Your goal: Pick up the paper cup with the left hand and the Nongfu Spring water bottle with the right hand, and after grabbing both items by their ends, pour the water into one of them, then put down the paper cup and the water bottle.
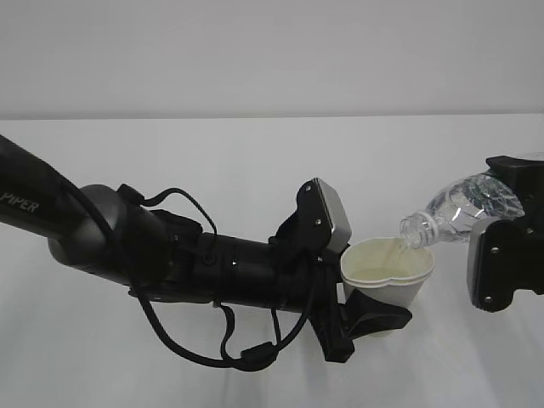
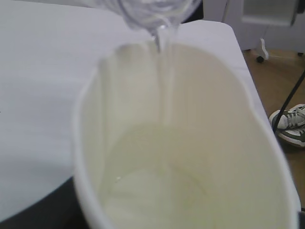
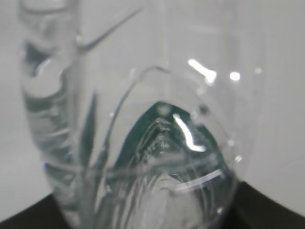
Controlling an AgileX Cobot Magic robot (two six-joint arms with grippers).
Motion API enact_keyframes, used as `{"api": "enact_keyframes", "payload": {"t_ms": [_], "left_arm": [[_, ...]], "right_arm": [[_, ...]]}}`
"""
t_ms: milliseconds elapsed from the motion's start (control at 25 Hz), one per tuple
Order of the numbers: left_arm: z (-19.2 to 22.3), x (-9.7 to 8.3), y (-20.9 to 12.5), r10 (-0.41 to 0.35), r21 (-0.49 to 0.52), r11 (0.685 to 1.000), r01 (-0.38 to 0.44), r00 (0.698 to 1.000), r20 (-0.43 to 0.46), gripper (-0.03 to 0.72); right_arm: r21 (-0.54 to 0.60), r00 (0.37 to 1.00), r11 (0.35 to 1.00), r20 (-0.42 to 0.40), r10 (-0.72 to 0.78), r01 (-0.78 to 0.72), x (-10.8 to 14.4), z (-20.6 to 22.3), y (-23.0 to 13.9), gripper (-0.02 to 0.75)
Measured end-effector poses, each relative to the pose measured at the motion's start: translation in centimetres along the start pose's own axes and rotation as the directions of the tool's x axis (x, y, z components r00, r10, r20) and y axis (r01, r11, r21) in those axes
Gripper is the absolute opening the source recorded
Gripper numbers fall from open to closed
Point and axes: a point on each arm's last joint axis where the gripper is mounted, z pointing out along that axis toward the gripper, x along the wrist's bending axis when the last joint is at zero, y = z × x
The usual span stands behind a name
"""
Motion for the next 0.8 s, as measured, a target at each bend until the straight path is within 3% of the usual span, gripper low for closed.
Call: {"api": "enact_keyframes", "payload": {"t_ms": [800], "left_arm": [[0.00,0.00,0.00,0.000,0.000,1.000,0.000,1.000,0.000,0.422]], "right_arm": [[-0.003,1.000,1.000,0.005,-0.019,0.019,-0.12,0.06,0.02,0.396]]}}
